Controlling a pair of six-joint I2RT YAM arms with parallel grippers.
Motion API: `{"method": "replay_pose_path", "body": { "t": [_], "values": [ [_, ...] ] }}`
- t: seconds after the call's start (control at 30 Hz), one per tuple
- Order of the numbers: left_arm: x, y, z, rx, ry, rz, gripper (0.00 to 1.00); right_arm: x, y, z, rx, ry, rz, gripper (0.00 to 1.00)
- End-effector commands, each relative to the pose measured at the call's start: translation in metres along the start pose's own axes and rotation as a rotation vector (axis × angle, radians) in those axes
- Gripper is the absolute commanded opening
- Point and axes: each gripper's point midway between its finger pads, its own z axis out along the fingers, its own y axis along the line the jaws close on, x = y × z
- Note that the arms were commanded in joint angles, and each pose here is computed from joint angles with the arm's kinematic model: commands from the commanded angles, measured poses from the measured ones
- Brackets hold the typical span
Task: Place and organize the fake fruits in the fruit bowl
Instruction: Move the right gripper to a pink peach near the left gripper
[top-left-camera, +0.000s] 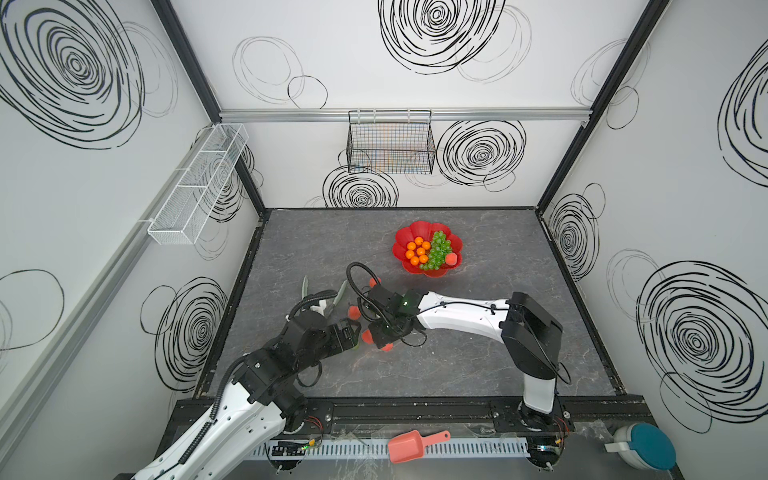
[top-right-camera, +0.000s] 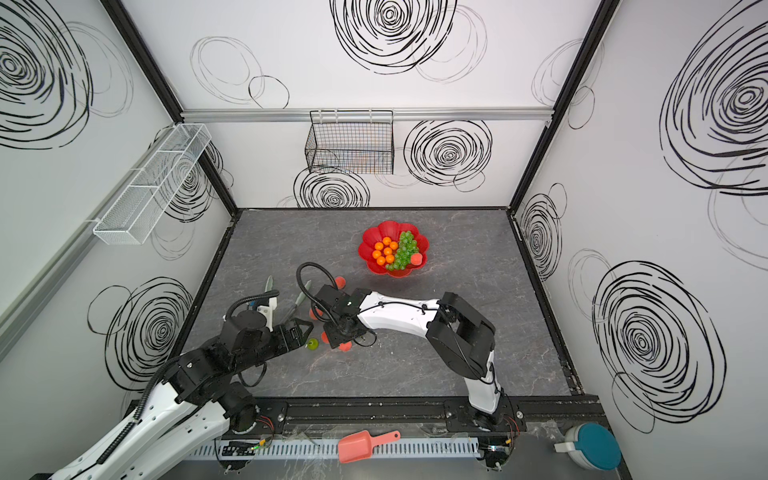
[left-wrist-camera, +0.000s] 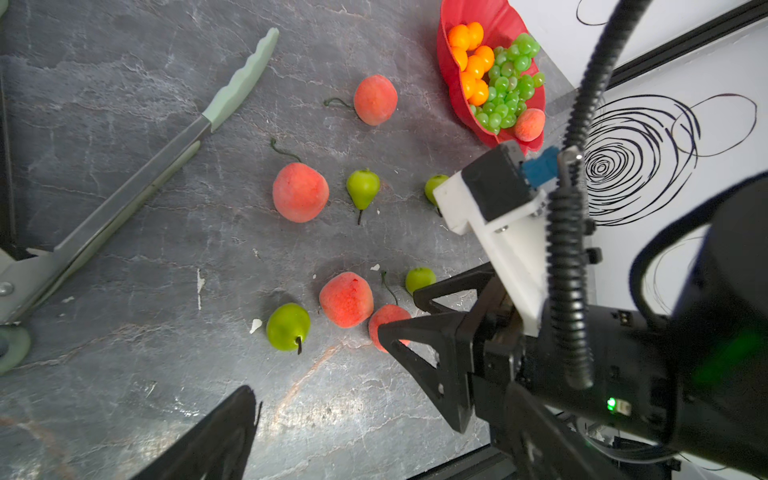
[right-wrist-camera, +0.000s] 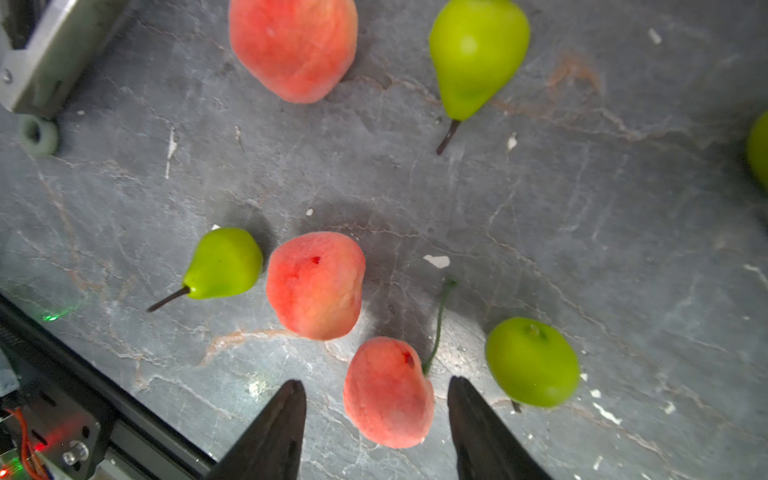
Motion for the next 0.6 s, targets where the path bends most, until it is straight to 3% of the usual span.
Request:
{"method": "replay_pose_path", "body": {
  "t": [0.0, 0.57],
  "values": [
    [-0.005, -0.003, -0.003, 0.012, -0.018, -0.009, 0.96, 0.011, -0.008, 0.01, 0.048, 0.037, 0.01, 0.59],
    [-0.008, -0.008, -0.004, 0.027, -0.025, -0.008, 0.96, 0.021, -0.011, 0.023, 0.074, 0.078, 0.002, 0.58]
  ]
}}
